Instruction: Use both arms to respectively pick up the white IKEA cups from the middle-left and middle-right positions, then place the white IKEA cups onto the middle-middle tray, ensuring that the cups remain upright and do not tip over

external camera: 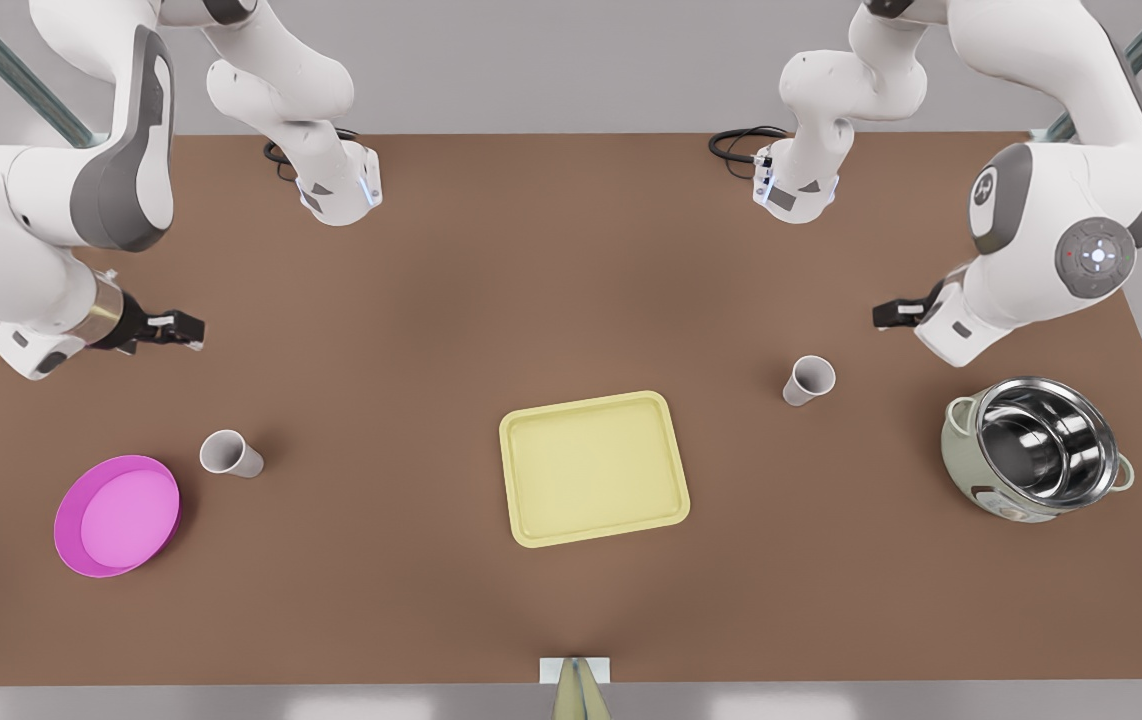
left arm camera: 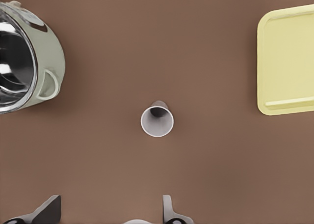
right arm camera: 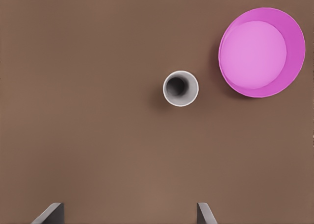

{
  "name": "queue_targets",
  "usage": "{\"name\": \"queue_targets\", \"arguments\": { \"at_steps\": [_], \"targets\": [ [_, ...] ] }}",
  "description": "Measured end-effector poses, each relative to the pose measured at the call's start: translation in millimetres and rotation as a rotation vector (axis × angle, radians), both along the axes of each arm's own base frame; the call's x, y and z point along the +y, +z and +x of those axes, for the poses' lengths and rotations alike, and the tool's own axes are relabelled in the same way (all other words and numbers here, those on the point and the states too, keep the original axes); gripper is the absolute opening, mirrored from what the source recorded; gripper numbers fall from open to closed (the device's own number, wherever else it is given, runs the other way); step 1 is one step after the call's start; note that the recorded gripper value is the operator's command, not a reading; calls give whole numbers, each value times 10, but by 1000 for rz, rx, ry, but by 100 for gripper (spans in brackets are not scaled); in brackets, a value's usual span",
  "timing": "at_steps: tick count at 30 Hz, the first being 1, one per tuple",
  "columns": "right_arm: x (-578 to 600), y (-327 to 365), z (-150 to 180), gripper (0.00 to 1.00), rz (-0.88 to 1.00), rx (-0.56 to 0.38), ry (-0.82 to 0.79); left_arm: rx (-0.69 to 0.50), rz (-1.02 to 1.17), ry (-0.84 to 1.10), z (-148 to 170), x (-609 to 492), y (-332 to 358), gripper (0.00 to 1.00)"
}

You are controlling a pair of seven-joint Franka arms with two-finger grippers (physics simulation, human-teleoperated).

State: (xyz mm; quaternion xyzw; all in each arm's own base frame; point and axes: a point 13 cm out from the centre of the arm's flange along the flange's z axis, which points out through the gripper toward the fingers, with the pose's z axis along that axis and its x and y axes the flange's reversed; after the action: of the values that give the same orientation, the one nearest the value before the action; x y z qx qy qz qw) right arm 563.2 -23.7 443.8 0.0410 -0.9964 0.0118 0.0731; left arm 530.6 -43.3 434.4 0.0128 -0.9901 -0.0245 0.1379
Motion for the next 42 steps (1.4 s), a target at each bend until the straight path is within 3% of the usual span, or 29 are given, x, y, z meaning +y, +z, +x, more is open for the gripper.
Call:
{"name": "queue_targets", "arguments": {
  "at_steps": [3, 7, 11, 15, 21, 27, 28, 29, 30, 31, 33, 38, 42],
  "targets": [
    [-19, -176, 159, 100, -10, -5, 18, 25, 8, 3, -12, -20, -215, 100],
    [-117, -704, 437, 100, -17, 24, 23, 168, -4, 52, -355, 105, -1607, 100],
    [-330, -1418, 734, 100, -14, 71, 6, 135, -26, 77, -580, 54, -2416, 100],
    [-652, -1929, 880, 100, -11, 85, -29, 62, -33, 108, -607, 127, -2813, 100],
    [-1003, -2425, 914, 100, -4, 86, -68, -56, -46, 135, -364, 151, -2946, 100],
    [-1032, -2863, 832, 100, 9, 82, -71, -50, -43, 146, -438, 149, -3224, 100],
    [-1023, -2893, 858, 100, 12, 68, -72, -48, -42, 147, -447, 149, -3255, 71],
    [-1016, -2896, 896, 100, 14, 50, -73, -50, -45, 153, -442, 142, -3266, 50],
    [-1011, -2898, 934, 100, 15, 34, -72, -53, -53, 167, -431, 122, -3267, 35],
    [-1010, -2908, 957, 100, 16, 22, -72, -56, -63, 181, -421, 94, -3266, 28],
    [-1017, -2944, 960, 100, 18, 8, -74, -59, -76, 202, -410, 39, -3266, 22],
    [-1021, -2906, 884, 100, 17, -17, -71, -77, -94, 210, -355, -141, -3171, 21],
    [-998, -2916, 749, 100, 18, -45, -61, -179, -159, 151, 295, -717, -2379, 21]
  ]
}}
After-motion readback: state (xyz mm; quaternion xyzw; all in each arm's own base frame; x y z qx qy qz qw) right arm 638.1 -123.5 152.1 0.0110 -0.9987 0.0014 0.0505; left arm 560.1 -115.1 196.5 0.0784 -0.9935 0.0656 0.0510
